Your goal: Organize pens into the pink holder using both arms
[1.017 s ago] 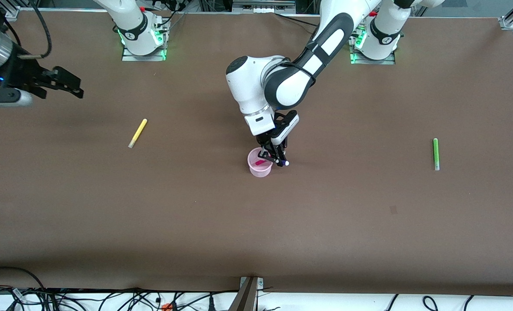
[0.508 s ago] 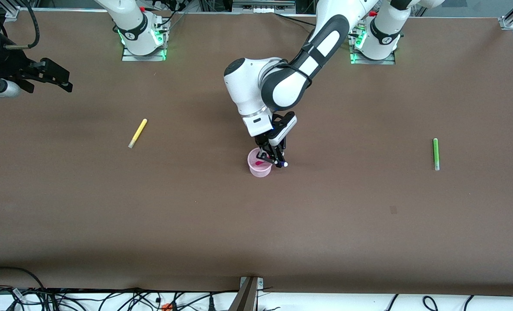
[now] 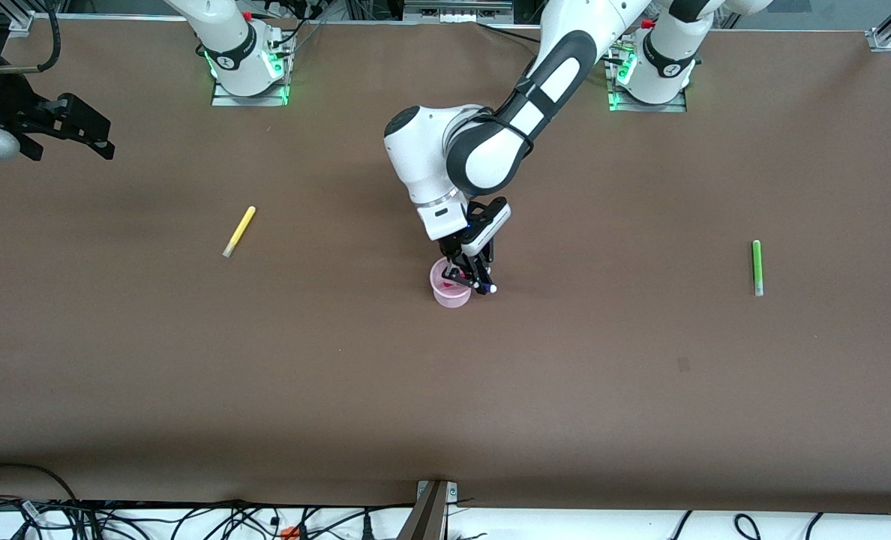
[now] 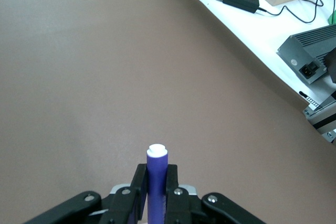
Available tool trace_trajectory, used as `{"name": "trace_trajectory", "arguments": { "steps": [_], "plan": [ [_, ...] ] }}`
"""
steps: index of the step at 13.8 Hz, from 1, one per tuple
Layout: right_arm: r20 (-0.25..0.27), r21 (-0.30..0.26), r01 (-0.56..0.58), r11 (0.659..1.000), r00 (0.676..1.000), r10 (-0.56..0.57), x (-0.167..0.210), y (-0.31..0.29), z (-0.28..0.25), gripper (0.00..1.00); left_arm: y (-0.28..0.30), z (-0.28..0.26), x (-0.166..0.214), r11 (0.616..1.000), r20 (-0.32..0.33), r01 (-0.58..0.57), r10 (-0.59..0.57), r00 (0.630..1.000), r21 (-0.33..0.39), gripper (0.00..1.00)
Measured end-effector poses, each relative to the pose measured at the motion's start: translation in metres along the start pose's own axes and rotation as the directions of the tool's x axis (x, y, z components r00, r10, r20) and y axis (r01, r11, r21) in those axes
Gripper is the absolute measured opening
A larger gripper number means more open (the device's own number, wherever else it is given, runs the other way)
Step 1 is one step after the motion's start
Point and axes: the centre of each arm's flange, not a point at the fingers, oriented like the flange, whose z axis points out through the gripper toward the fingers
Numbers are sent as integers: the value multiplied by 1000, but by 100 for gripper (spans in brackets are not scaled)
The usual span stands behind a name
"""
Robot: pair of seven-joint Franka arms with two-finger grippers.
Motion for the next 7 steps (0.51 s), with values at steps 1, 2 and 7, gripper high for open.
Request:
{"name": "trace_trajectory", "arguments": {
  "steps": [1,2,7],
  "plan": [
    [2,-3,0,1000,1000,0,1,0,1,100,1,-1,0,1000,-4,0,0,1000,-4,18],
    [3,-7,-1,1000,1000,1,1,1,2,100,2,-2,0,1000,-6,2,-2,1000,-7,18],
    [15,-18,1,1000,1000,-1,6,1,9,100,7,-6,4,1000,-10,13,-13,1000,-14,29]
  ]
}}
